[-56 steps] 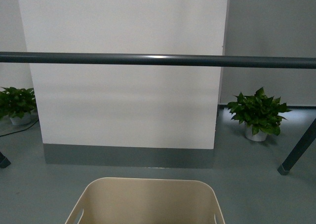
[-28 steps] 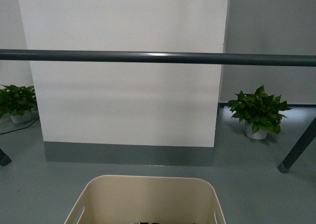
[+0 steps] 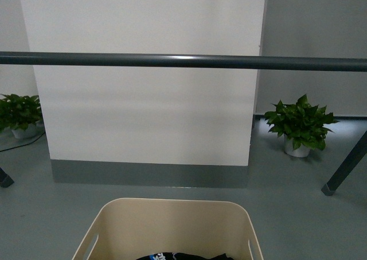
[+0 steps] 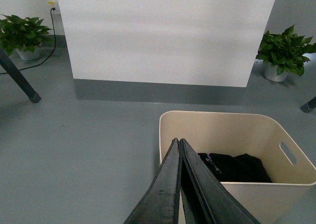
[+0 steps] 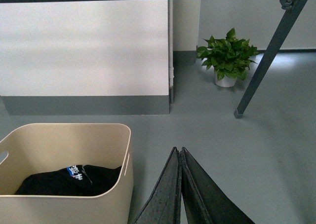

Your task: Move hamper under clothes hanger

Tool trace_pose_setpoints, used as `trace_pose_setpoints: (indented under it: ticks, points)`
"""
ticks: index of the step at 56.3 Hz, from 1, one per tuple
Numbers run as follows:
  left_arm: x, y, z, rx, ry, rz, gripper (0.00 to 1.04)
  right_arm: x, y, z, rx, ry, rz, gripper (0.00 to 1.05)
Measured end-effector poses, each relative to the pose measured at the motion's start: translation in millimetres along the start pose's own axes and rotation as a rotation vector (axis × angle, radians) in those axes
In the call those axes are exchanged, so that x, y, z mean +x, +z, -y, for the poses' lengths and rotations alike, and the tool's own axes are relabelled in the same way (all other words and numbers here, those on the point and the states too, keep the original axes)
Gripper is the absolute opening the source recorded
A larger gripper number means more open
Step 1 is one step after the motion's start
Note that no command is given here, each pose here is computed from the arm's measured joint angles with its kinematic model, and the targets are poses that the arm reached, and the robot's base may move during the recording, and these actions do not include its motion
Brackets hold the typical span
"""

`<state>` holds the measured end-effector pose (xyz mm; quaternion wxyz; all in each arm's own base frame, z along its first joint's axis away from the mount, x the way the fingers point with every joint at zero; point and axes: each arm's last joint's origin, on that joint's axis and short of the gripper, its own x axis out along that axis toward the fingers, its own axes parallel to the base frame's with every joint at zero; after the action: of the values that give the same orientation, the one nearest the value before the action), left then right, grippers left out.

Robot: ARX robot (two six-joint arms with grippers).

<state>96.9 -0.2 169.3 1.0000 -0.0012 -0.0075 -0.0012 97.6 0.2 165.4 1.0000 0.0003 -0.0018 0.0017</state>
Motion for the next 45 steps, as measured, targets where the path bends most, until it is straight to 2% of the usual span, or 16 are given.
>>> trace_pose_setpoints:
  ticks: [12,16,19,21,30,41,43,45]
  points:
    - [0.0,0.0,0.0,-0.001,0.0,0.0,0.04,0.0,0.0,0.0,0.0,0.0,0.0,0.02]
    - [0.0,0.0,0.0,0.0,0.0,0.0,0.12,0.0,0.0,0.0,-0.001,0.0,0.0,0.04]
    - [0.0,0.0,0.0,0.0,0.0,0.0,0.21,0.0,0.0,0.0,-0.001,0.0,0.0,0.11]
    - [0.0,0.0,0.0,0.0,0.0,0.0,0.26,0.0,0.0,0.0,-0.001,0.0,0.0,0.18]
    - [0.0,0.0,0.0,0.0,0.0,0.0,0.62,0.0,0.0,0.0,-0.001,0.0,0.0,0.54]
    - [0.0,0.0,0.0,0.0,0.0,0.0,0.99,0.0,0.0,0.0,-0.001,0.0,0.0,0.9]
    - [0.0,0.0,0.0,0.0,0.0,0.0,0.98,0.0,0.0,0.0,0.0,0.0,0.0,0.98]
    - [0.0,0.0,0.0,0.0,0.0,0.0,0.98,0.0,0.0,0.0,0.0,0.0,0.0,0.98]
